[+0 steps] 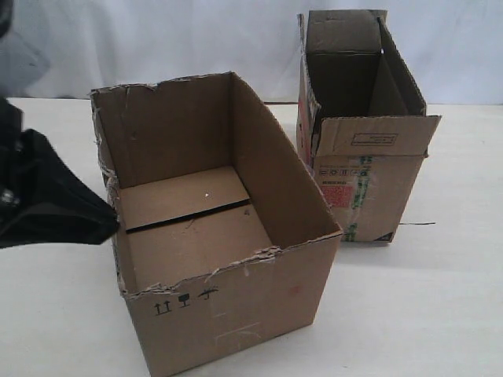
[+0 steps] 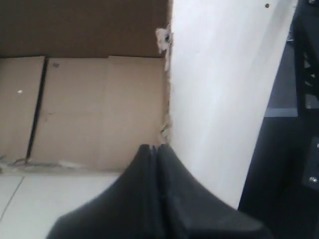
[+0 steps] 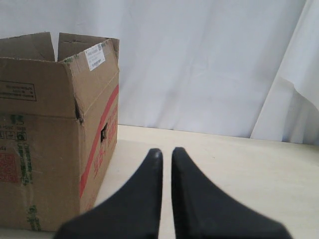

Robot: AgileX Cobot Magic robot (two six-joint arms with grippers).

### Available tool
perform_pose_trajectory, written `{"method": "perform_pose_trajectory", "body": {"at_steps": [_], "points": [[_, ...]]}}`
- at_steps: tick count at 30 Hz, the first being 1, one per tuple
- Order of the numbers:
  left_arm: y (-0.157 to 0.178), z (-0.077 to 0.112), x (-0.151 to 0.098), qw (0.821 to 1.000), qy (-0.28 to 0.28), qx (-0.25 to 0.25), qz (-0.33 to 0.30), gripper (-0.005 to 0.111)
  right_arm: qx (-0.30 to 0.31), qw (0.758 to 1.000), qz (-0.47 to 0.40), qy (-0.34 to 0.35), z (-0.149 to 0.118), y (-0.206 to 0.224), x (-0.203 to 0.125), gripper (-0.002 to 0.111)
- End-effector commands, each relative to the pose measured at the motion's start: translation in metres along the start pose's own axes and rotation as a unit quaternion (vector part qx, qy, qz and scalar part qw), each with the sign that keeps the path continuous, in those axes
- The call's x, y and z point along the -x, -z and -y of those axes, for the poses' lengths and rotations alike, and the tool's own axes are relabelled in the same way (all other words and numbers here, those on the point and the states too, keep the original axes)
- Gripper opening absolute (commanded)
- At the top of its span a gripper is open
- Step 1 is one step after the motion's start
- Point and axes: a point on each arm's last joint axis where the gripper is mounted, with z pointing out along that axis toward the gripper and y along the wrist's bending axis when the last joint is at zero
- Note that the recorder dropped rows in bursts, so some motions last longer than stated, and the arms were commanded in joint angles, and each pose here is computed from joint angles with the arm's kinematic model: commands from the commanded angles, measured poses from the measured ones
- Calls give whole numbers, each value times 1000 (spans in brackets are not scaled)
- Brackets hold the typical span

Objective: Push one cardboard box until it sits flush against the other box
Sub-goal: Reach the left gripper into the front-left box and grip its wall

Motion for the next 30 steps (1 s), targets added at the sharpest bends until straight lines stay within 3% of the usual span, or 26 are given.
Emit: {"method": "perform_pose_trajectory", "body": {"at_steps": [1,11,17,21,24,27,30], "points": [[-29,9,19,1000,12,-10,-10,0,-2,1000,-1,0,0,0,-1,5],[-72,43,61,997,-4,-44,-62,0,-2,1000,-1,0,0,0,-1,5],[-128,39,58,984,14,-34,-175,0,-2,1000,-1,0,0,0,-1,5],[-145,38,55,978,15,-33,-206,0,-2,1000,-1,0,0,0,-1,5],[-146,32,54,977,8,-2,-212,0,-2,1000,-1,0,0,0,-1,5],[-144,18,53,972,-8,74,-221,0,-2,1000,-1,0,0,0,-1,5],[-143,15,53,971,-20,91,-220,0,-2,1000,-1,0,0,0,-1,5]]}}
